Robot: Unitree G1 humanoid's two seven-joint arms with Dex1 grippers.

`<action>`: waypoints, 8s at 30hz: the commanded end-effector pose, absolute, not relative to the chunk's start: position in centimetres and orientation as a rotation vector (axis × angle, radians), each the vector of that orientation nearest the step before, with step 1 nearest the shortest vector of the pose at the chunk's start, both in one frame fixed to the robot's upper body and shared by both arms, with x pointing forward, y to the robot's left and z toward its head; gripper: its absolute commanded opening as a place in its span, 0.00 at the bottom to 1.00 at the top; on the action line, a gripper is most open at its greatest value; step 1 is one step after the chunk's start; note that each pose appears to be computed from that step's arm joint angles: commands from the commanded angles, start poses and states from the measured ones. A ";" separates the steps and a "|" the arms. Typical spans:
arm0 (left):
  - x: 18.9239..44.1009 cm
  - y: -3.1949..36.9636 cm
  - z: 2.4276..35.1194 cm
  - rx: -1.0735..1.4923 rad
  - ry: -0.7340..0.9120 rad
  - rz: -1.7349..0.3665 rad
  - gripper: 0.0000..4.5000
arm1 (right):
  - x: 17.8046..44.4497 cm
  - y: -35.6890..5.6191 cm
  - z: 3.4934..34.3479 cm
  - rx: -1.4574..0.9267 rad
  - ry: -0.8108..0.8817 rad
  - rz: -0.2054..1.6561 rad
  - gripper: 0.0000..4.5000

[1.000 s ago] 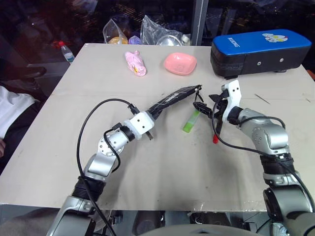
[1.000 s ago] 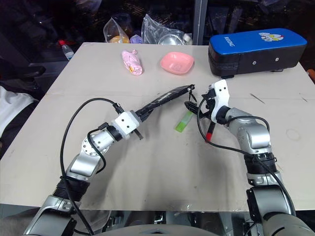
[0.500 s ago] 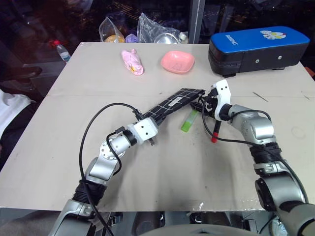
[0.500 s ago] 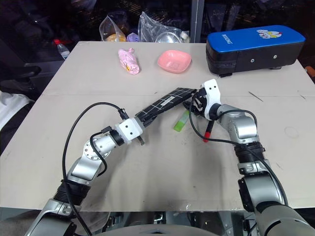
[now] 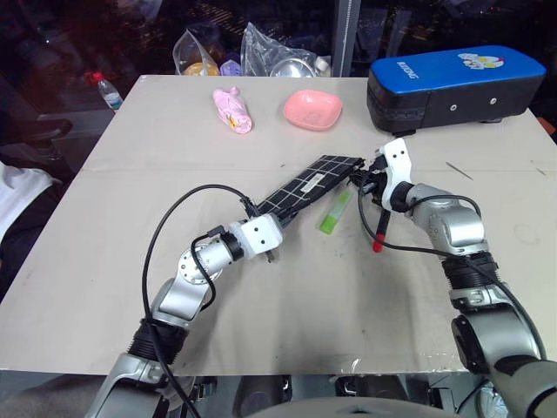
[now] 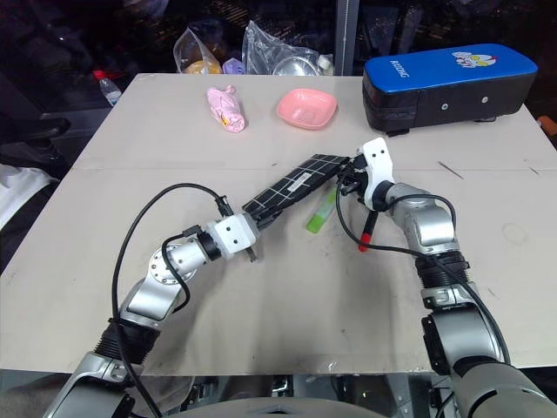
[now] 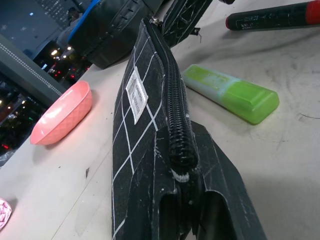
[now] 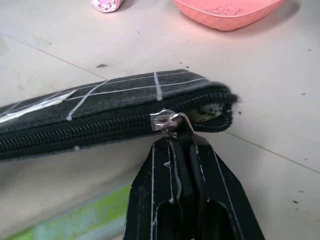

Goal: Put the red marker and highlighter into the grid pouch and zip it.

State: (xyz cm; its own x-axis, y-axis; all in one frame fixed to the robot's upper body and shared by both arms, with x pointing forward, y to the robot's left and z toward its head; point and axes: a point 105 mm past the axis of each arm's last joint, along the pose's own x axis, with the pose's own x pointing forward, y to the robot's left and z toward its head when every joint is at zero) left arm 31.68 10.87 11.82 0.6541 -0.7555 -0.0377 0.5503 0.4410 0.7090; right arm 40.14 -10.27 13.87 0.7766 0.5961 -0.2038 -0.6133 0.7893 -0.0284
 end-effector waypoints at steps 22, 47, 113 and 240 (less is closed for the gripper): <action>31.6 10.9 13.7 0.750 -0.369 -0.782 0.00 | 38.6 -8.8 16.0 -0.604 0.024 0.802 0.00; 32.2 11.4 13.0 0.776 -0.341 -0.770 0.00 | 37.2 -10.3 16.3 -0.572 0.148 0.773 0.00; 33.3 12.0 14.2 0.807 -0.392 -0.681 0.00 | 33.2 -4.3 15.6 -0.816 0.105 1.140 0.00; 31.1 9.5 14.3 0.831 -0.519 -0.791 0.00 | 35.8 -5.5 16.8 -0.512 0.005 0.938 0.01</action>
State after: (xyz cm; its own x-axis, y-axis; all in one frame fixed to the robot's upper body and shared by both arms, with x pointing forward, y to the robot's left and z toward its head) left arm 31.18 9.58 12.56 0.6134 -0.7885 0.0449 0.4564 0.4003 0.7947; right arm 35.74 -6.30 15.49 0.6076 0.7503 -0.2605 -0.7905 0.5393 -0.2903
